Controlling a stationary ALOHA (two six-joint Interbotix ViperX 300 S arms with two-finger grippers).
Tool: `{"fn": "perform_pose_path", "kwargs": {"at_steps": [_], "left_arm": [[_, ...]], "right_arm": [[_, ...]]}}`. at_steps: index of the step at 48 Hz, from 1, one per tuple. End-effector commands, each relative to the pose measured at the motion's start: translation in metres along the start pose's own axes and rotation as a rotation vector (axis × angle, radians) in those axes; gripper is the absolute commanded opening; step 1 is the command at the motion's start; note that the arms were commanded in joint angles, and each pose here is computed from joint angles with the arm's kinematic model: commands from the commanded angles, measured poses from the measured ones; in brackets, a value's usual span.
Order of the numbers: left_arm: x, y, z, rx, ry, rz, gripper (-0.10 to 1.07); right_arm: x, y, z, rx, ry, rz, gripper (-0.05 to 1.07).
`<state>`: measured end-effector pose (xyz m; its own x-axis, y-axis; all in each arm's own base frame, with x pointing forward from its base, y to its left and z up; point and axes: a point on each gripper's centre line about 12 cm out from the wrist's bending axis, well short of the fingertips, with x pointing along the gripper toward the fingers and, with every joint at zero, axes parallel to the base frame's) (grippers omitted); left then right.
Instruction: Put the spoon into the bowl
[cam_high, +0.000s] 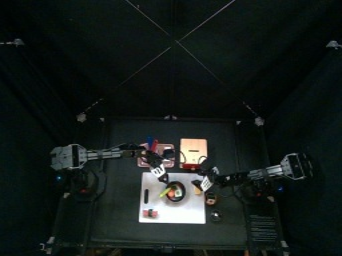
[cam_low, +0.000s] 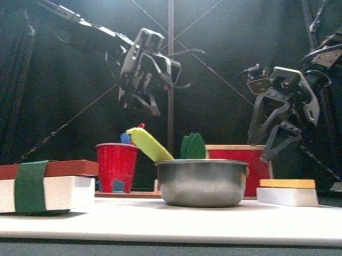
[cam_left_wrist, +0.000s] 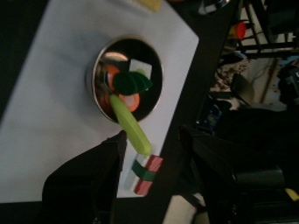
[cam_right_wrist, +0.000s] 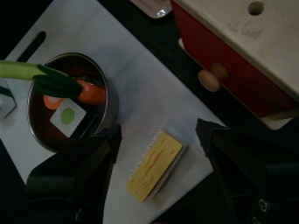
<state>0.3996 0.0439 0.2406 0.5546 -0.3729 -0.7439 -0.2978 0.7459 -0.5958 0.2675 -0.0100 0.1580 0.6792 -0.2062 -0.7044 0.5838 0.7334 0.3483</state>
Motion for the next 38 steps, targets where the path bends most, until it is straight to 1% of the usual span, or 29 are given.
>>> {"fn": "perform_pose_path", "kwargs": {"at_steps": [1,9,11,12,14,16,21,22,23,25,29,31,33,36,38], "left_arm": [[-0.03,-0.019,-0.002,0.116,-0.103,0.012,0.86],[-0.045,-0.031,-0.03,0.24,-0.204,0.021,0.86],[-0.05,-0.035,-0.038,0.289,-0.236,0.025,0.86],[-0.053,-0.037,-0.044,0.327,-0.268,0.03,0.86],[-0.057,-0.038,-0.051,0.362,-0.298,0.035,0.86],[-0.063,-0.038,-0.064,0.428,-0.359,0.049,0.86],[-0.071,-0.025,-0.089,0.535,-0.522,0.105,0.86],[-0.073,-0.021,-0.094,0.553,-0.559,0.117,0.86],[-0.075,-0.015,-0.102,0.578,-0.617,0.13,0.86],[-0.077,-0.005,-0.114,0.606,-0.684,0.154,0.86],[-0.082,0.012,-0.135,0.63,-0.794,0.172,0.86],[-0.083,0.019,-0.145,0.633,-0.826,0.174,0.86],[-0.084,0.024,-0.152,0.633,-0.841,0.174,0.86],[-0.085,0.03,-0.161,0.627,-0.842,0.17,0.86],[-0.084,0.032,-0.163,0.622,-0.837,0.169,0.86]], "right_arm": [[-0.008,0.007,0.009,-0.017,-0.038,0.035,0.98],[-0.015,0.011,0.014,-0.07,-0.073,0.07,0.98],[-0.019,0.013,0.016,-0.086,-0.088,0.084,0.98],[-0.02,0.014,0.017,-0.092,-0.094,0.091,0.98],[-0.023,0.015,0.018,-0.103,-0.104,0.099,0.98],[-0.026,0.016,0.02,-0.106,-0.116,0.109,0.98],[-0.033,0.018,0.025,-0.097,-0.138,0.128,0.98],[-0.034,0.018,0.026,-0.094,-0.142,0.13,0.98],[-0.035,0.019,0.027,-0.092,-0.147,0.135,0.98],[-0.037,0.02,0.029,-0.089,-0.154,0.141,0.98],[-0.039,0.021,0.029,-0.088,-0.157,0.149,0.98],[-0.039,0.022,0.03,-0.092,-0.157,0.15,0.98],[-0.04,0.023,0.03,-0.098,-0.161,0.153,0.98],[-0.04,0.025,0.03,-0.104,-0.161,0.157,0.98],[-0.04,0.026,0.032,-0.109,-0.166,0.161,0.98]]}}
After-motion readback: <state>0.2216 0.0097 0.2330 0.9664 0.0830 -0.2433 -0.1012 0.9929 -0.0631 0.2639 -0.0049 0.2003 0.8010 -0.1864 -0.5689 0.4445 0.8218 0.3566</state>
